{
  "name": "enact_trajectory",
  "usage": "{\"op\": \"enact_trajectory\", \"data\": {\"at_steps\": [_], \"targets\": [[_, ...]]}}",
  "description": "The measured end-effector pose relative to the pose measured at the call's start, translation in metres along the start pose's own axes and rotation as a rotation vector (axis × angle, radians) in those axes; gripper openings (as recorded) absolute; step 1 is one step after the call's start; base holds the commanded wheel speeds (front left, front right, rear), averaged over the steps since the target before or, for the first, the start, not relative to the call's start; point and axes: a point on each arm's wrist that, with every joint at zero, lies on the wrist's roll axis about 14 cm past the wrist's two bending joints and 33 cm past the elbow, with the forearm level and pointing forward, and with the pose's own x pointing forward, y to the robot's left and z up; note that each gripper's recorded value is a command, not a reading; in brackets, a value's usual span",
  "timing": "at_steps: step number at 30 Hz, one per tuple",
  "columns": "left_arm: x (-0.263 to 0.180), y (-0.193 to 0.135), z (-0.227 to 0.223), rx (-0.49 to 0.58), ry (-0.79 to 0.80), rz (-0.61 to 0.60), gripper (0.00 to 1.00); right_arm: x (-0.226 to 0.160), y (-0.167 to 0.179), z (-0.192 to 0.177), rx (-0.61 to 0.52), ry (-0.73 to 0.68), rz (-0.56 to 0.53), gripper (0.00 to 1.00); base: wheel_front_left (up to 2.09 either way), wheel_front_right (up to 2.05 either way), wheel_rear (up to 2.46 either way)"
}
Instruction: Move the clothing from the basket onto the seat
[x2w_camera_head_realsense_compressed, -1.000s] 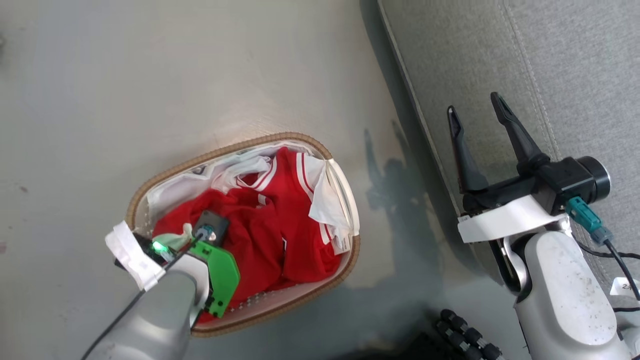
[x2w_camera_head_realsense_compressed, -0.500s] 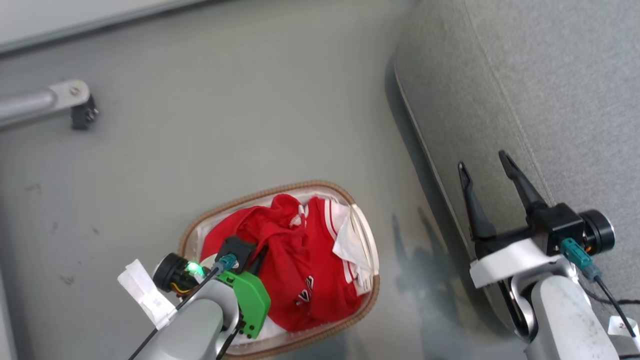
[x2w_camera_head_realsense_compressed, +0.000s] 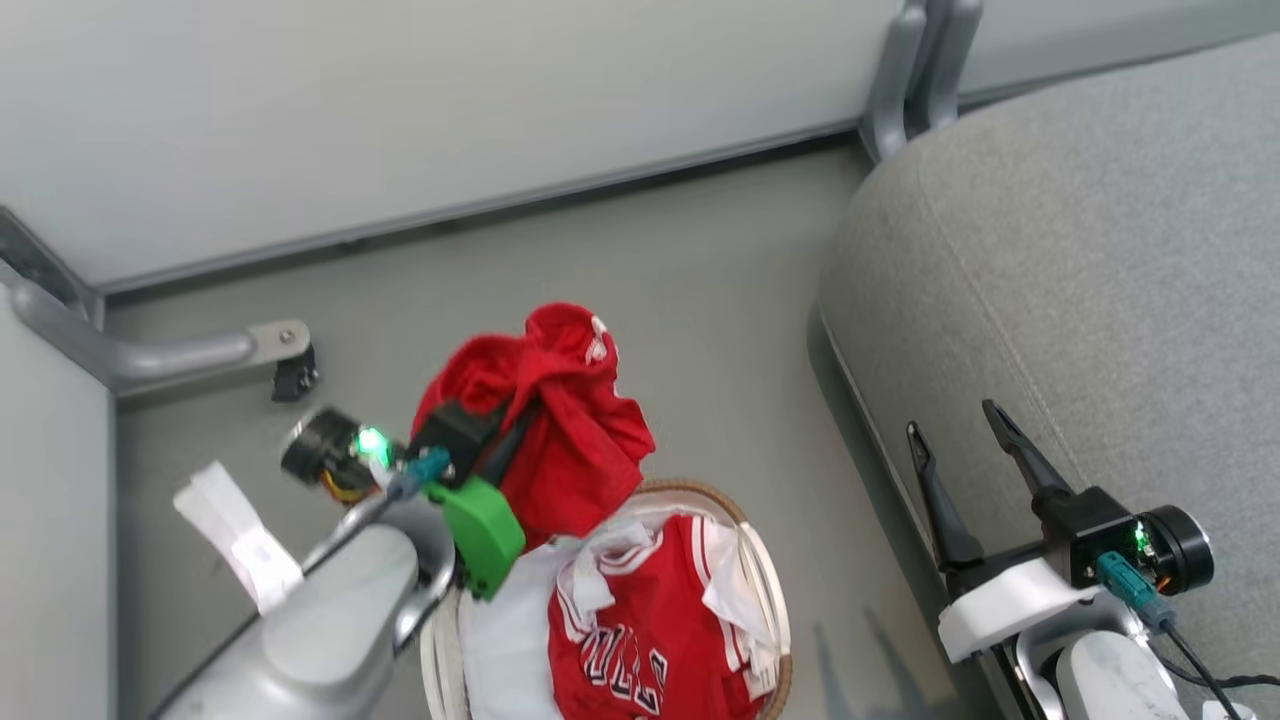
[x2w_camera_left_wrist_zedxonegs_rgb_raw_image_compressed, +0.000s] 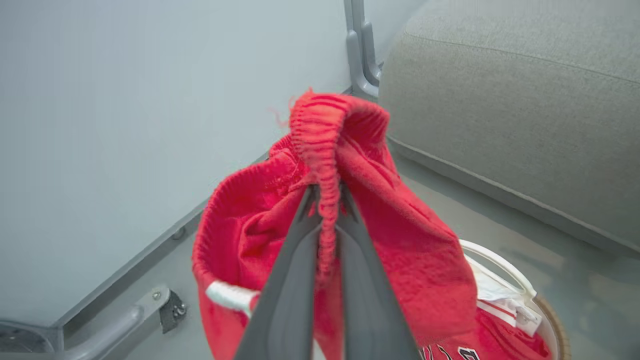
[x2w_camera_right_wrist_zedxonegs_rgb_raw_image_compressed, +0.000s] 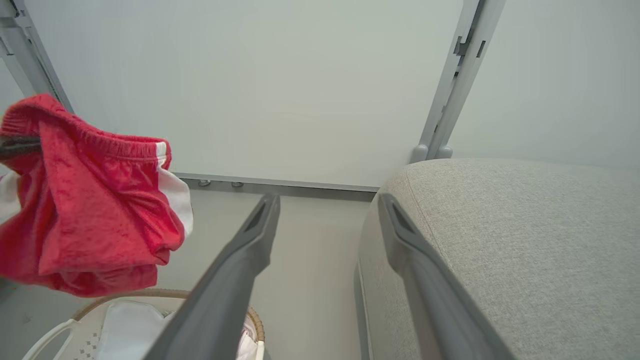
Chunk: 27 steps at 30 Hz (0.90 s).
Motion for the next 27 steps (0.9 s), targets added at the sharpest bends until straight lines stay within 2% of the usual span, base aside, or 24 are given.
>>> {"op": "enact_trajectory", "data": {"at_steps": [6, 11, 18, 27], "targets": [[-0.007, 0.015, 0.077, 0.208, -0.100, -0.005, 0.00, -0.009, 0.011, 0.023, -0.015, -0.065, 0.030, 1.00, 0.00, 0.00, 0.00], [-0.017, 0.014, 0.136, 0.368, -0.175, -0.021, 0.00, -0.013, 0.021, 0.042, -0.027, -0.119, 0.059, 1.00, 0.00, 0.00, 0.00], [-0.026, 0.000, 0.197, 0.496, -0.259, -0.048, 0.00, -0.008, 0.039, 0.070, -0.045, -0.198, 0.115, 1.00, 0.00, 0.00, 0.00], [-0.035, -0.011, 0.221, 0.552, -0.283, -0.063, 0.00, -0.003, 0.069, 0.091, -0.026, -0.256, 0.207, 1.00, 0.00, 0.00, 0.00]]}}
